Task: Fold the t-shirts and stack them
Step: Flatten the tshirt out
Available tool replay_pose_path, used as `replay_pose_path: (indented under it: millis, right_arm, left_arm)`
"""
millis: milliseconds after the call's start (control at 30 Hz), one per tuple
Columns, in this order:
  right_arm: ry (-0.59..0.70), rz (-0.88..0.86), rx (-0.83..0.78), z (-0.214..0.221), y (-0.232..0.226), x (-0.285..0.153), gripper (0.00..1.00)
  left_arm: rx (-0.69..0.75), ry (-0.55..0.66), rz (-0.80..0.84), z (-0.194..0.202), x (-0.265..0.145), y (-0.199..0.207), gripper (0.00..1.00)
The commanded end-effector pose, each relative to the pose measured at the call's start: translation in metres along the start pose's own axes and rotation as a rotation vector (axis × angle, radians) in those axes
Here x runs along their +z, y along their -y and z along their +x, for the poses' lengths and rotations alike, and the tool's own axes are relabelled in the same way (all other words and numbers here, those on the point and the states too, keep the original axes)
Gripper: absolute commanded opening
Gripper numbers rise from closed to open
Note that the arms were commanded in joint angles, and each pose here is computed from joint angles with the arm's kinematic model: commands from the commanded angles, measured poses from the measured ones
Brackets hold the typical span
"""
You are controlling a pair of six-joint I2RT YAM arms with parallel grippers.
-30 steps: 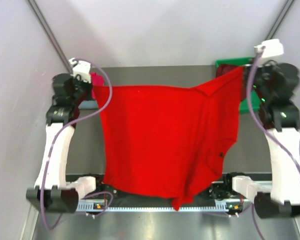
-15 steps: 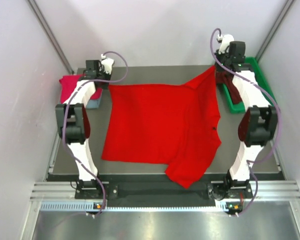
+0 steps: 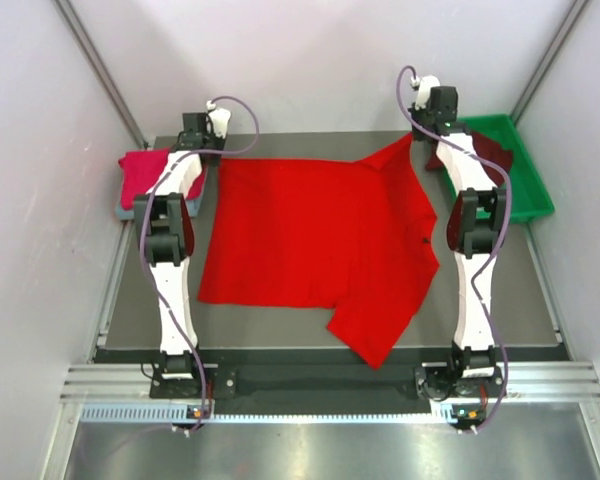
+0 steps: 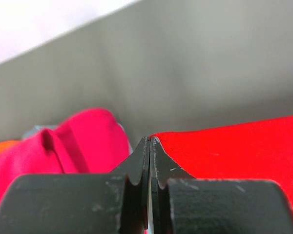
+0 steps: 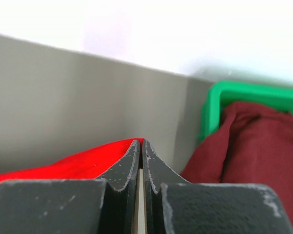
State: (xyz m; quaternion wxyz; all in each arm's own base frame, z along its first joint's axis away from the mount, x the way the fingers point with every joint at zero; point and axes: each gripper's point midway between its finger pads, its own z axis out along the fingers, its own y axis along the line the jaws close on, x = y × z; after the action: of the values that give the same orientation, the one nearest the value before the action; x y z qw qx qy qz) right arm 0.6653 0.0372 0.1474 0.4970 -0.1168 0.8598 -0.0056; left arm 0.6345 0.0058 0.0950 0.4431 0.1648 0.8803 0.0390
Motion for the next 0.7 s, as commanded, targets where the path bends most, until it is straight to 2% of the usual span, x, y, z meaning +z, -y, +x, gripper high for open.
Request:
replay_pose_path:
  millis: [0, 333, 533, 667]
  right_arm:
    - [0.146, 0.067, -0.005, -0.050, 0.018, 0.002, 0.00]
    - [0.188, 0.049, 0.017, -0.058, -0.001, 0.013, 0.00]
    - [0.197, 0.010, 0.007, -0.074, -0.026, -0.005, 0.00]
    - [0.163, -0.030, 0.018, -0.074, -0.042, -0.027, 0.00]
  left_arm:
    - [-0.002, 0.120, -0.120, -0.040, 0.001, -0.030, 0.00]
    - [-0.017, 0.167, -0.204, -0.053, 0.025, -0.043, 0.00]
    - [-0.040, 0.200, -0.218, -0.069, 0.007, -0.047, 0.00]
    - [-0.031, 0.181, -0.184, -0.059, -0.005, -0.038, 0.00]
